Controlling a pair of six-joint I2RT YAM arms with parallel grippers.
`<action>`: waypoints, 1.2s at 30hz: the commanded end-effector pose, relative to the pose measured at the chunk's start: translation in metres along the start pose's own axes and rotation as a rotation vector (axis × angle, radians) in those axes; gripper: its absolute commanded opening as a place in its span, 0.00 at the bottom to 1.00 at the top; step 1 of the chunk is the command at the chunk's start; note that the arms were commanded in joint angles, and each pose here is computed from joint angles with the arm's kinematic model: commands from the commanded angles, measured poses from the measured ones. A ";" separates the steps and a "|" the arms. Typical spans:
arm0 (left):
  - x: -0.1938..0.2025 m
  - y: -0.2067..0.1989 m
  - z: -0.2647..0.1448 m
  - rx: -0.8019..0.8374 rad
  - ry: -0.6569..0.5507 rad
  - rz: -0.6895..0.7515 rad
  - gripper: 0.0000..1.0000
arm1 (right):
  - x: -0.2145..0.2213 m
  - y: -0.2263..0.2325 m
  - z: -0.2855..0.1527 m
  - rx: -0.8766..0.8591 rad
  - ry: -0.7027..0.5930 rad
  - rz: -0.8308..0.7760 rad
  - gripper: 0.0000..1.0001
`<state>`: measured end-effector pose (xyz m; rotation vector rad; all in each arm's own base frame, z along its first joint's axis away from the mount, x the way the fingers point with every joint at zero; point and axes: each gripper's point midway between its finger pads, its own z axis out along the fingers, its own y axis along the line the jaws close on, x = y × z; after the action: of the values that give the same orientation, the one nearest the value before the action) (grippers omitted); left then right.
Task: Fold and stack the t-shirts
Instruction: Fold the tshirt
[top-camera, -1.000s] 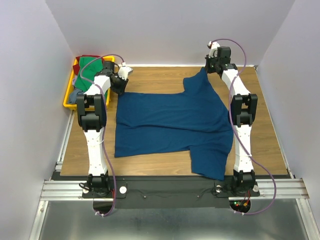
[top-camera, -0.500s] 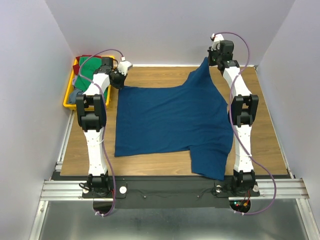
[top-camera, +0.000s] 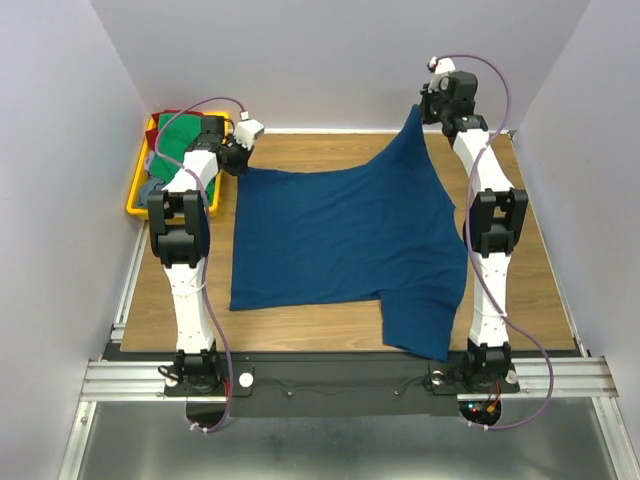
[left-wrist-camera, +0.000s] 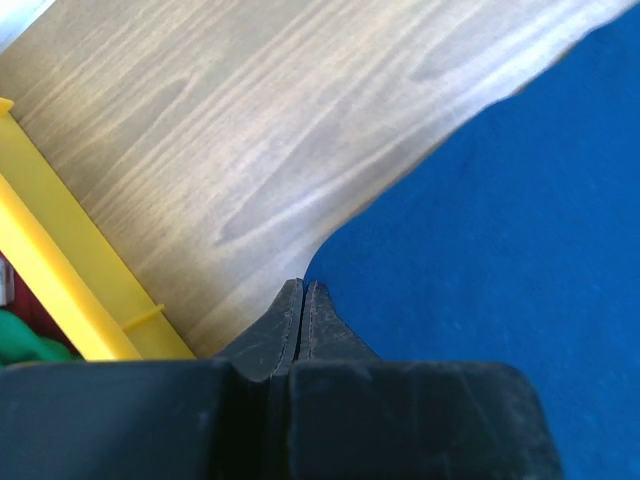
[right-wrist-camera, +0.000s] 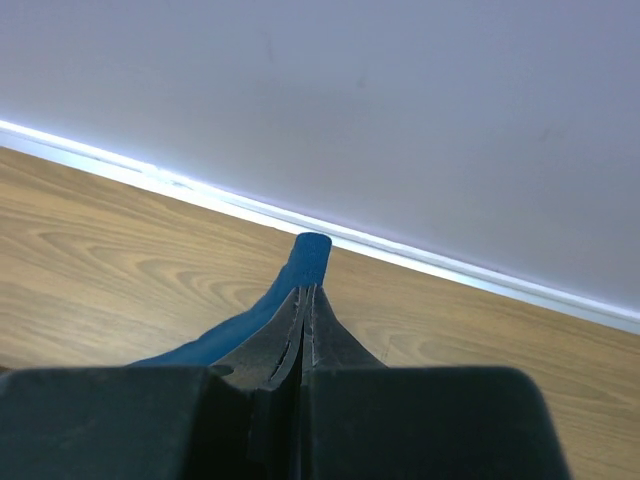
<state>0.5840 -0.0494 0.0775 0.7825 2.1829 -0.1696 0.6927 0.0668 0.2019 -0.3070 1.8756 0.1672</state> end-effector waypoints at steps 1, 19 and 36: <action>-0.055 0.010 -0.046 -0.047 -0.140 0.097 0.00 | -0.090 0.002 -0.048 -0.010 -0.184 -0.063 0.01; -0.033 -0.008 -0.101 -0.053 -0.161 0.255 0.00 | -0.062 0.021 -0.091 -0.066 -0.091 -0.102 0.01; -0.009 -0.025 -0.115 -0.071 -0.161 0.336 0.00 | -0.058 0.035 -0.136 -0.088 -0.073 -0.116 0.01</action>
<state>0.4927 -0.0343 0.1174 1.0460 1.9973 -0.0592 0.5852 0.0733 0.2549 -0.4463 1.8837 0.2011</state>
